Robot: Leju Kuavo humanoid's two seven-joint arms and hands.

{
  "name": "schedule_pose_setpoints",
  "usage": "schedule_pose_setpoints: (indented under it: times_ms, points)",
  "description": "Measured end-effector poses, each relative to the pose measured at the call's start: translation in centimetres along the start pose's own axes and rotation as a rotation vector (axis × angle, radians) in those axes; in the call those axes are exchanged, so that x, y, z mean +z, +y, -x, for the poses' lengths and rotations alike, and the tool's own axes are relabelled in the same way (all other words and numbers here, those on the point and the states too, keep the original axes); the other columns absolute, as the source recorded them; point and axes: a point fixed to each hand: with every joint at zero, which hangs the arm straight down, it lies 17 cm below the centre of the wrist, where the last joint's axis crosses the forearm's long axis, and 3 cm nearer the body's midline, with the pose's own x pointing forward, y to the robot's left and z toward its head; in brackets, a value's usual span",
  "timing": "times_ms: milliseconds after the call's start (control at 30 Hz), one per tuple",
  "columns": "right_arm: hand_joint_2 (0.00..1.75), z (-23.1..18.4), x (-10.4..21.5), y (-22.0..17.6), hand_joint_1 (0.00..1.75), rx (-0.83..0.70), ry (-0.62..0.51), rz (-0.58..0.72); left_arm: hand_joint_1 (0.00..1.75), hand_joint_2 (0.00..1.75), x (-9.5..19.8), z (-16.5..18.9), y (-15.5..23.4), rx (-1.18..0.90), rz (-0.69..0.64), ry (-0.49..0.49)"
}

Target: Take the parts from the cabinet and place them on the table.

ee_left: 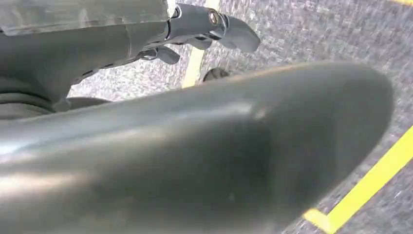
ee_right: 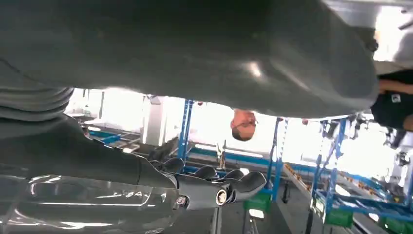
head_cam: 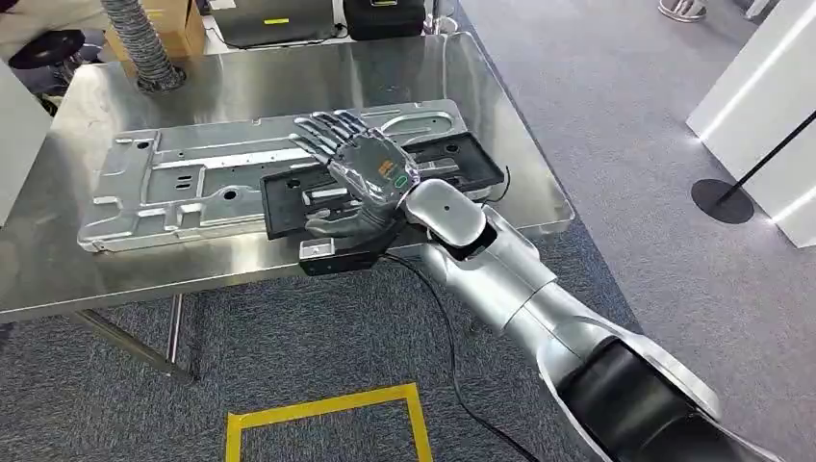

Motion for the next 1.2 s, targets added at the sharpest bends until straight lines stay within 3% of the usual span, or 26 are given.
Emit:
schedule_pose_setpoints:
  times_ms: [1200]
  points:
    - [0.0,0.1,1.4,1.7,0.0,-0.009,0.003,-0.027,0.0,0.0,0.1,-0.3,-0.8,-0.004,0.022,0.004]
